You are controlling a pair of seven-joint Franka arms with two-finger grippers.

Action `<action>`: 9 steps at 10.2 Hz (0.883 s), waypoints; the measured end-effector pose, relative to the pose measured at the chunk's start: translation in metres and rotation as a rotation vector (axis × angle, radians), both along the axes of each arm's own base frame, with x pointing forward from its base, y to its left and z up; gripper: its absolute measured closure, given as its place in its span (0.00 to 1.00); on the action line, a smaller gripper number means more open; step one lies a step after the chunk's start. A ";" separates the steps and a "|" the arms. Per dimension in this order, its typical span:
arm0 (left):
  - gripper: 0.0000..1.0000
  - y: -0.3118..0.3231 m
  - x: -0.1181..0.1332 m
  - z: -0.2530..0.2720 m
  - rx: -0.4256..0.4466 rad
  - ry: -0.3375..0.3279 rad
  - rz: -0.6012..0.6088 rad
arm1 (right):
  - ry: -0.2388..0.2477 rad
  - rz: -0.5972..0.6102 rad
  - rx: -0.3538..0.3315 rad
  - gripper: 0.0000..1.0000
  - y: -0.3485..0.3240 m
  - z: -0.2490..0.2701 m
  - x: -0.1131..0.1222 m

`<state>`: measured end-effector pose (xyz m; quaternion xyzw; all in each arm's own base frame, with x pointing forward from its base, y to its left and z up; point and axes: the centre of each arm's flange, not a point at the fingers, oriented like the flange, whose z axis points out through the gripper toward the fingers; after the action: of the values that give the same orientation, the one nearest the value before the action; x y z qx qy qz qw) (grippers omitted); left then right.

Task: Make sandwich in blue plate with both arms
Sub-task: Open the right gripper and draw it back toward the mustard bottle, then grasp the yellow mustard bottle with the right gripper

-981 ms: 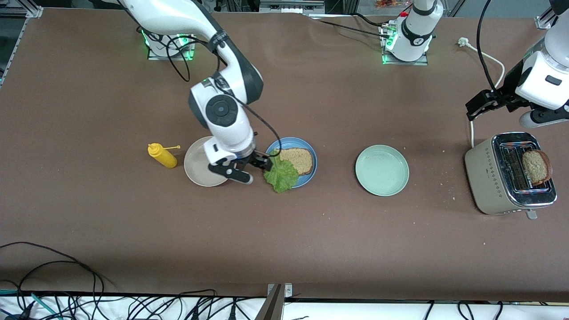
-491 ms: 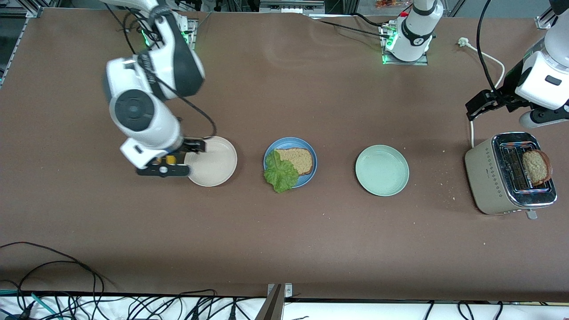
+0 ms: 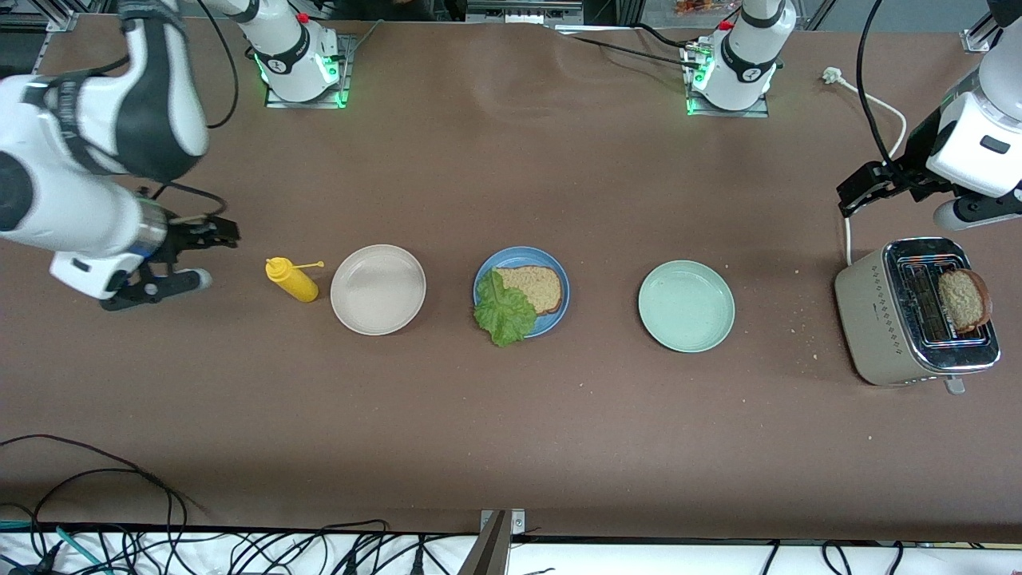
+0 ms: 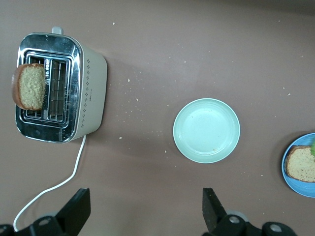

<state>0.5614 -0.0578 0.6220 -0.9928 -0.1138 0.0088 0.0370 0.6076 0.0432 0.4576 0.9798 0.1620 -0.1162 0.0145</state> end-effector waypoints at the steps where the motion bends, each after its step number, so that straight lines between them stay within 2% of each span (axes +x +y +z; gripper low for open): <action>1: 0.00 0.002 0.000 0.000 0.000 0.000 0.003 | 0.001 0.055 0.080 0.00 -0.040 -0.011 -0.003; 2: 0.00 0.003 0.001 -0.001 0.000 0.001 0.006 | -0.004 0.105 0.151 0.00 -0.073 -0.028 -0.008; 4: 0.00 0.014 0.005 -0.007 0.001 0.012 0.025 | -0.030 0.251 0.343 0.00 -0.118 -0.073 -0.018; 6: 0.00 0.029 0.008 -0.008 0.001 0.011 0.052 | -0.086 0.374 0.507 0.00 -0.145 -0.117 -0.020; 9: 0.00 0.039 0.009 0.010 -0.002 -0.027 0.070 | -0.191 0.540 0.679 0.00 -0.147 -0.177 -0.015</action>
<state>0.5701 -0.0187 0.6324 -0.9883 -0.1488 -0.0031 0.0340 0.5930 -0.1036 0.2803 0.8578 0.4391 0.0425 -0.2636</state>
